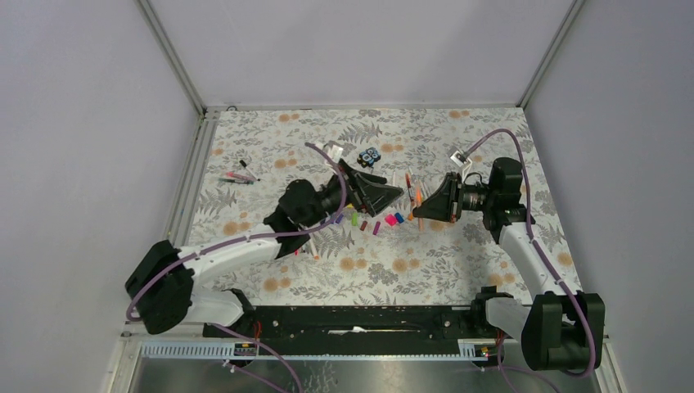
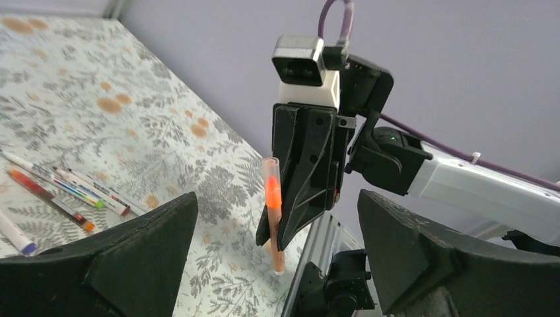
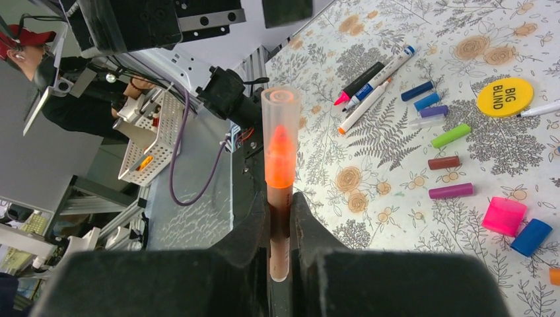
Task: Open the pen caps
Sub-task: Open the pen cap from the pen.
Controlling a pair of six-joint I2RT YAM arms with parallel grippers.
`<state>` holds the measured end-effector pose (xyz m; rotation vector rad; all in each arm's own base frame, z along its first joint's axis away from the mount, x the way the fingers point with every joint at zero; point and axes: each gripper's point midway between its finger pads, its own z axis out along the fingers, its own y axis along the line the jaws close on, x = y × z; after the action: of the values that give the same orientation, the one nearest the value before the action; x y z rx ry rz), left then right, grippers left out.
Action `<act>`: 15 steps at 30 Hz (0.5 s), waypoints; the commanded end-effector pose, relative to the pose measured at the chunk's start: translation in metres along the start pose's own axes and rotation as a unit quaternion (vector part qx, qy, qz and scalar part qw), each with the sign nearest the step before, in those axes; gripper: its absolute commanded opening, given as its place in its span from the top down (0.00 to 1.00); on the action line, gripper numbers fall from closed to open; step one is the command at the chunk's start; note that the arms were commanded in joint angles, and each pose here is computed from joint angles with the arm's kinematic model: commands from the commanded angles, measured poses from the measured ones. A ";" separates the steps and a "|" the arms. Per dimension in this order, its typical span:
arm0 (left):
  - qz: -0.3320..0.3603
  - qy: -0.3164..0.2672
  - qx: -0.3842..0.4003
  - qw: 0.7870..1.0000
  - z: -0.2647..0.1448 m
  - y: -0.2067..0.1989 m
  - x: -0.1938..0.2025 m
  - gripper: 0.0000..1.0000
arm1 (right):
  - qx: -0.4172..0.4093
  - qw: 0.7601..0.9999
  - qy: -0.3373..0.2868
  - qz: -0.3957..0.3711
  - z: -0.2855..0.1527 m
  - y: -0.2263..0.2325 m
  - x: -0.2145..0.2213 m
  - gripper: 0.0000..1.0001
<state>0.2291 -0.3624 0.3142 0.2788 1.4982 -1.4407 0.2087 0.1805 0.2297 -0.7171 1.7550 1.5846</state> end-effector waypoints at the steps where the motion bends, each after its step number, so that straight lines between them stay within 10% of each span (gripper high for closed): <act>1: -0.017 0.022 0.044 0.999 0.025 -0.022 -0.002 0.01 | -0.011 1.000 0.002 -0.026 -0.001 0.003 0.003 1.00; 15: -0.055 0.079 0.067 0.993 0.064 -0.016 0.039 0.32 | -0.013 1.000 0.004 -0.016 -0.001 -0.003 0.008 1.00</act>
<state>0.2362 -0.4287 0.2761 0.3624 1.6696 -1.5527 0.2058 0.1804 0.2201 -0.7147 1.7642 1.5952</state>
